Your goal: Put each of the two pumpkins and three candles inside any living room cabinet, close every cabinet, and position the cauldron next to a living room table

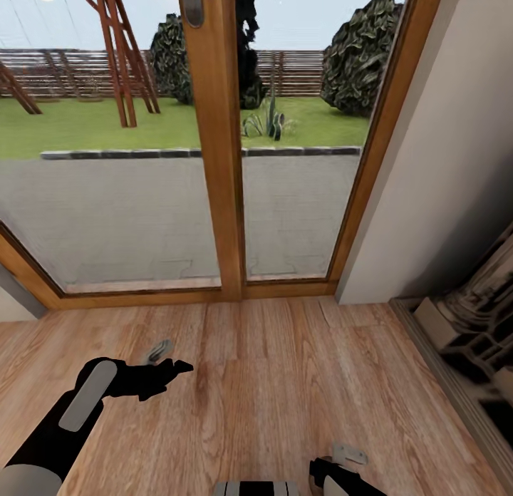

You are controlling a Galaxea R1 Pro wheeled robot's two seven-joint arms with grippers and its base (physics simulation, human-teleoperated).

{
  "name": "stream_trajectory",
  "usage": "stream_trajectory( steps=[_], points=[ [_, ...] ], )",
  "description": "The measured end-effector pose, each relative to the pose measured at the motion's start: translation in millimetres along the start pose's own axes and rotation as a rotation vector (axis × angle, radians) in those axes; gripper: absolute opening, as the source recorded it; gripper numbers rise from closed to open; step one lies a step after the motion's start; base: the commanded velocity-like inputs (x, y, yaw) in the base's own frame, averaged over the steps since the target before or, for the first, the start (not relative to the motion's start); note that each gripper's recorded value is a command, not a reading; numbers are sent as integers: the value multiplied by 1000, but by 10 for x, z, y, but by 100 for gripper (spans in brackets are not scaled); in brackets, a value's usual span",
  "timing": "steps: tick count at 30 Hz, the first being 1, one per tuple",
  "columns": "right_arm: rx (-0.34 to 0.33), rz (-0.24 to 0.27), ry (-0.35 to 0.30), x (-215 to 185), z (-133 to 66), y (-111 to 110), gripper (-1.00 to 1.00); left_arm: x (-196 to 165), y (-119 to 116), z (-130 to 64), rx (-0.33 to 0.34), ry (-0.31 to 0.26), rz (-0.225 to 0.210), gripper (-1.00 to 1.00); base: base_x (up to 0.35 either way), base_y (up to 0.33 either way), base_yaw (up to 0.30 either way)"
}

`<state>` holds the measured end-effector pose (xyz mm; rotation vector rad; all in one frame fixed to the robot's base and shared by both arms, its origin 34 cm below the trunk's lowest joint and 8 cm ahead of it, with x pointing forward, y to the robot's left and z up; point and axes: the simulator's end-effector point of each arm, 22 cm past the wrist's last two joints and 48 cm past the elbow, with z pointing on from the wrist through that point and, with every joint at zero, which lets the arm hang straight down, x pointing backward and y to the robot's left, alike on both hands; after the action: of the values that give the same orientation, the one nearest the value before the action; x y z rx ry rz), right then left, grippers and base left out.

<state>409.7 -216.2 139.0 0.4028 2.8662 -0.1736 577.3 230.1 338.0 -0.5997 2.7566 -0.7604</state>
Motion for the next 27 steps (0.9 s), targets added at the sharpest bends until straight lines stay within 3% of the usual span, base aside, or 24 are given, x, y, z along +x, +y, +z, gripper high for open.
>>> stream_trajectory(
  steps=[22,27],
  points=[
    [3,-4,11,52,32,-9,100,17,23,42,2,9,-8,100,0,0,0],
    [3,-5,11,52,32,-8,100,18,-176,-22,116,29,-84,100,0,0,0]
  ],
)
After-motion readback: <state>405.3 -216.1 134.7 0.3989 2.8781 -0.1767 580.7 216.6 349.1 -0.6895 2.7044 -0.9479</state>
